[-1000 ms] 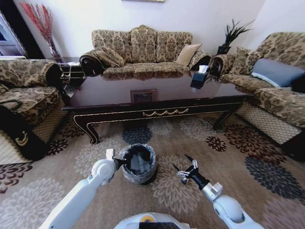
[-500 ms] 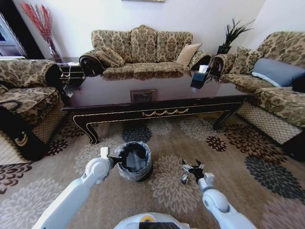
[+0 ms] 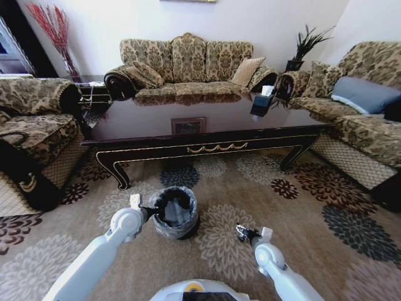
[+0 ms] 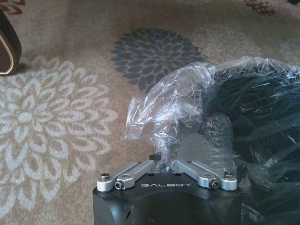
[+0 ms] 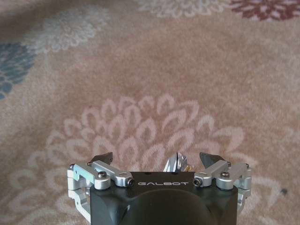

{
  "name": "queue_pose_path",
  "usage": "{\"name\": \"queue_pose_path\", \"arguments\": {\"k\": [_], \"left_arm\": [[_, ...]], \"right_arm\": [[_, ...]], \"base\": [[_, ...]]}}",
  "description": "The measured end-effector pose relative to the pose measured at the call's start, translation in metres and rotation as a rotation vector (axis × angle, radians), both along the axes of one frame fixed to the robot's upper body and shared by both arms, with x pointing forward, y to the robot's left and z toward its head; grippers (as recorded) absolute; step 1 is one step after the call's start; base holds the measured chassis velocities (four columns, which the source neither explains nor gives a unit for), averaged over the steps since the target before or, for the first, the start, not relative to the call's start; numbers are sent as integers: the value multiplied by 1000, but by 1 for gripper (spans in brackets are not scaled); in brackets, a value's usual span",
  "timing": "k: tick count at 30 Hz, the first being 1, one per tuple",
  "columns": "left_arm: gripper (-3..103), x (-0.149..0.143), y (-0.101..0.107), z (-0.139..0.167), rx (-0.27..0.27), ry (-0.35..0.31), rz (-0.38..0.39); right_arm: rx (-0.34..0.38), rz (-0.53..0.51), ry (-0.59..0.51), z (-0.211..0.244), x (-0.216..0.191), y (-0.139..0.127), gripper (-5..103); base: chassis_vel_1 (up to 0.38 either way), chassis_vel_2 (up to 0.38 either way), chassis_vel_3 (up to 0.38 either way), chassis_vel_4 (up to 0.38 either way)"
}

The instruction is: Move to the front of the table and pick up the trash from the floor, then place it into the trash bin.

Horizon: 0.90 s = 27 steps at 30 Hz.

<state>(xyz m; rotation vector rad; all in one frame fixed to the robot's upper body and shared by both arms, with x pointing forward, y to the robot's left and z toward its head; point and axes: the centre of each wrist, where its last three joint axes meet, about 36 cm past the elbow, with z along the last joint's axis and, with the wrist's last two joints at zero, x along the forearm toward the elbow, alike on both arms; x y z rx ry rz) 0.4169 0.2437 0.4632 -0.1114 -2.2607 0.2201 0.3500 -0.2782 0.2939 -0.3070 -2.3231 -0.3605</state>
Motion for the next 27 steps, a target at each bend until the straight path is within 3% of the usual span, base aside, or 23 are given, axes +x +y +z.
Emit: {"name": "queue_pose_path", "arguments": {"k": [8,22,27], "left_arm": [[0,2,2,5,1,-8,-2],[0,1,8,11,9,-17,3],[0,0,7,13,6,-22,-1]], "right_arm": [[21,-105,18,-32,20,2,100],[8,-160,25,-58,21,-9,101],[2,-157,53,-62,18,-15,89]], "base": [[0,0,0,0],[0,0,0,0],[0,0,0,0]]}}
